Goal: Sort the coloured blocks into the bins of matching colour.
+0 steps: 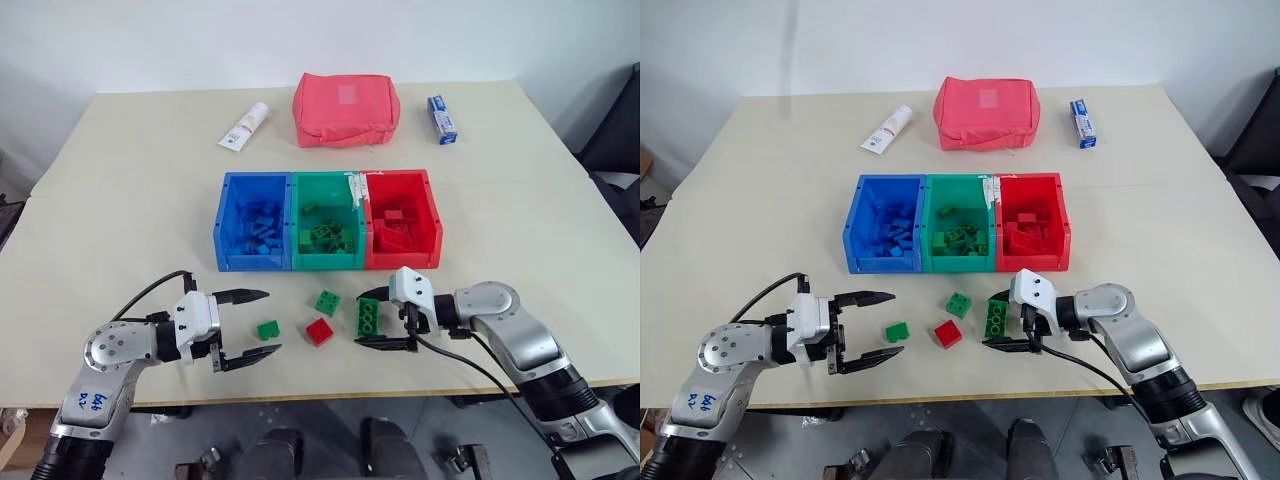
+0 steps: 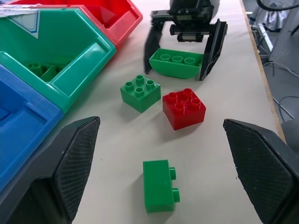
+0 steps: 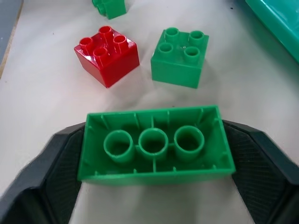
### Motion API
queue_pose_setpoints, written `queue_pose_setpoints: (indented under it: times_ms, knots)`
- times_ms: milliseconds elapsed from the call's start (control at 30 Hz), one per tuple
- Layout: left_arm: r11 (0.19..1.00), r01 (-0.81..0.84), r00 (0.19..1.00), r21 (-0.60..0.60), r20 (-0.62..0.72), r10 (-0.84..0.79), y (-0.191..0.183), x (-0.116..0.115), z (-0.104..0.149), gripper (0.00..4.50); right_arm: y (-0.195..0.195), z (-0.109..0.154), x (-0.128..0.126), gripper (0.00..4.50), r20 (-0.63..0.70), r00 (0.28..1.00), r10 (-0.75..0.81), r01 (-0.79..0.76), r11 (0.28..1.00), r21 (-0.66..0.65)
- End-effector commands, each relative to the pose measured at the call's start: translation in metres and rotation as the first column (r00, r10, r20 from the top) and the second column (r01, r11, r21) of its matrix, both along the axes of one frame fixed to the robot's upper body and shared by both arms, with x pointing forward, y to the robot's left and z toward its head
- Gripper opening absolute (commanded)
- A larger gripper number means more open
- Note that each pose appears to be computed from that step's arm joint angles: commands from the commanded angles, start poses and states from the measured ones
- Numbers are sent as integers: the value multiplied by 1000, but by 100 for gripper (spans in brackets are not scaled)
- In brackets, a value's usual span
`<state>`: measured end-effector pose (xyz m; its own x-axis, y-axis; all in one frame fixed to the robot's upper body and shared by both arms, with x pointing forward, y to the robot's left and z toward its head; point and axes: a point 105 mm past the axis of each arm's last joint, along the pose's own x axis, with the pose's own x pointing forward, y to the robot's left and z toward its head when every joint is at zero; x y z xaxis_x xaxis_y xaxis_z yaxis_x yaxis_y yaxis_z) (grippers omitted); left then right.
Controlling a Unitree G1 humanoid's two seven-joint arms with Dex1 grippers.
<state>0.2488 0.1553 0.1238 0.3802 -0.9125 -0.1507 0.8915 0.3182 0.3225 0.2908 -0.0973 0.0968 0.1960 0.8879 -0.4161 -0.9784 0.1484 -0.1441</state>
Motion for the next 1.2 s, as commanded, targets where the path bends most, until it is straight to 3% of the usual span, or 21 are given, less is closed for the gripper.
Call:
queue_pose_setpoints:
  times_ms: [33, 300, 367, 433, 633, 733, 967, 1100, 1200]
  knots:
    - [1000, -8, 999, -1, 44, 8, 0, -2, 10, 450, 4, 5, 0, 336, 12, 1000, 5, -5, 1000, 29]
    - [991, -71, 997, -118, 35, 75, 3, 6, 24, 450, 8, 53, 11, 336, 43, 997, -58, 48, 978, 202]
    - [978, -125, 992, -167, 15, 129, 11, 7, 27, 450, 20, 92, 35, 336, 63, 983, -170, 142, 938, 318]
    - [969, -166, 985, -182, 8, 171, 19, 6, 26, 450, 31, 115, 53, 336, 82, 968, -238, 193, 911, 363]
    - [952, -246, 969, -181, -12, 248, 35, 4, 20, 450, 49, 135, 86, 336, 126, 928, -351, 280, 879, 386]
    - [948, -266, 962, -176, 11, 272, 38, 8, 21, 450, 54, 131, 92, 436, 138, 926, -351, 280, 885, 372]
    - [941, -289, 954, -175, 31, 298, 40, 13, 21, 450, 45, 132, 85, 444, 208, 935, -287, 201, 913, 356]
    - [942, -306, 949, -137, 29, 313, 50, 14, 18, 450, 9, 128, 36, 444, 324, 942, -89, -46, 920, 388]
    - [948, -306, 951, -84, 19, 308, 60, 14, 17, 450, -25, 108, 7, 444, 350, 937, -15, -113, 933, 342]
